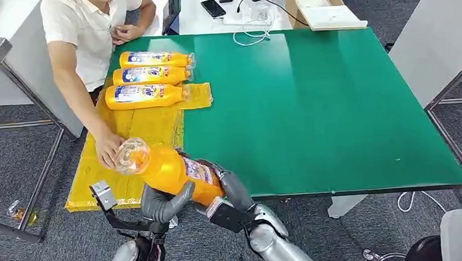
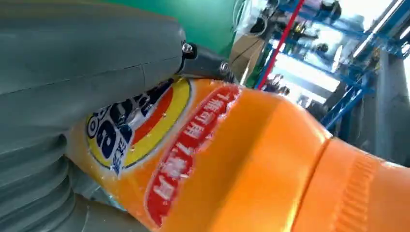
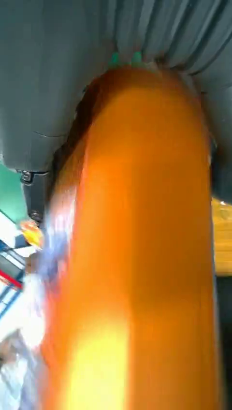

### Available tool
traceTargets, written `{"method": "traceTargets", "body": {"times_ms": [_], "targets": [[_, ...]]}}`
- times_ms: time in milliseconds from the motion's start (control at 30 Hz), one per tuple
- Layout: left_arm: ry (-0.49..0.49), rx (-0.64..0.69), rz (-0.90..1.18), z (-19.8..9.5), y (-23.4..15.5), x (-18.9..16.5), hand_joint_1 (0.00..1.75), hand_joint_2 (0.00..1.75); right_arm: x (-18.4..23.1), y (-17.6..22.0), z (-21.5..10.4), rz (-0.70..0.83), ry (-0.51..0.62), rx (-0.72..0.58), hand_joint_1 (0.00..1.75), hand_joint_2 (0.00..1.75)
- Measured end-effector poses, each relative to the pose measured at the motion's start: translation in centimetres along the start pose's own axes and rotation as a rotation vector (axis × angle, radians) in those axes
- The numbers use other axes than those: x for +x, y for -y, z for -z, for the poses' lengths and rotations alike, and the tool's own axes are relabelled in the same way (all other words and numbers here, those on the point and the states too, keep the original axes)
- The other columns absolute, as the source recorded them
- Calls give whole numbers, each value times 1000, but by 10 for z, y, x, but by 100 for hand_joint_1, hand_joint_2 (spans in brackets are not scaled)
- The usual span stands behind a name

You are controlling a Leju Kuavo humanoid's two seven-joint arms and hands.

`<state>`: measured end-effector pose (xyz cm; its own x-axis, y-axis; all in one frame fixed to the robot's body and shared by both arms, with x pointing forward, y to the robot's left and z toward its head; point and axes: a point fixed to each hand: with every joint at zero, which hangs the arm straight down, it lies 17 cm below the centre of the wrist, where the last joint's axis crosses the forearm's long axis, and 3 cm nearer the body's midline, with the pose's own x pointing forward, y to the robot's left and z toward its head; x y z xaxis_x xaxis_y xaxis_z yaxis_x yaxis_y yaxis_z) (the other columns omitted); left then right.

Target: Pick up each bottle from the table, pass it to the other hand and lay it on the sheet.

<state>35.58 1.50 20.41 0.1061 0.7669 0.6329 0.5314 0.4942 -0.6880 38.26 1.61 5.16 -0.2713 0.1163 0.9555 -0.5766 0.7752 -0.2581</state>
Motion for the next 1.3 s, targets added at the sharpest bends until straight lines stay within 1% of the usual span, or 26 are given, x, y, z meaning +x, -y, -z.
{"method": "traceTargets", "body": {"times_ms": [167, 200, 367, 400, 500, 567, 667, 700, 767, 833, 900, 1000, 1067, 1133, 1300], "targets": [[-14, -9, -11, -5, 0, -3, 175, 175, 0, -8, -2, 1, 2, 19, 10, 175], [-15, -8, -11, -5, 0, -4, 175, 175, 1, -9, -2, 0, 2, 22, 0, 175], [-20, -19, -32, -6, 1, -4, 175, 175, 1, -12, -2, -2, 3, 30, 0, 175], [-23, -21, -33, -7, 1, -4, 175, 175, 1, -13, -3, -3, 3, 33, 0, 0], [-26, -15, -40, -10, -1, -4, 175, 175, 0, -16, -5, -15, 9, 44, 0, 0], [-20, 18, -14, -12, -7, -4, 175, 175, -2, -15, -10, -47, 15, 28, 0, 0], [17, 74, 113, -11, -16, 1, 175, 175, -2, -9, -18, -104, 40, -48, 0, 0], [36, 105, 191, -10, -23, 6, 175, 175, -1, -4, -22, -139, 50, -92, 0, 0], [85, 194, 422, -10, -43, 19, 175, 175, 3, 17, -33, -213, 64, -218, 0, 0], [135, 248, 584, -12, -57, 35, 175, 175, 10, 40, -43, -263, 77, -340, 0, 0], [166, 266, 673, -14, -62, 46, 175, 175, 20, 70, -57, -275, 86, -471, 0, 0], [193, 290, 774, -16, -69, 59, 175, 175, 31, 109, -75, -254, 95, -613, 0, 0], [202, 302, 840, -18, -74, 65, 175, 175, 36, 131, -86, -250, 98, -682, 0, 0], [204, 308, 860, -19, -77, 67, 175, 175, 39, 145, -94, -254, 100, -722, 0, 0], [207, 315, 887, -20, -81, 71, 175, 175, 45, 163, -105, -263, 110, -776, 0, 0]]}}
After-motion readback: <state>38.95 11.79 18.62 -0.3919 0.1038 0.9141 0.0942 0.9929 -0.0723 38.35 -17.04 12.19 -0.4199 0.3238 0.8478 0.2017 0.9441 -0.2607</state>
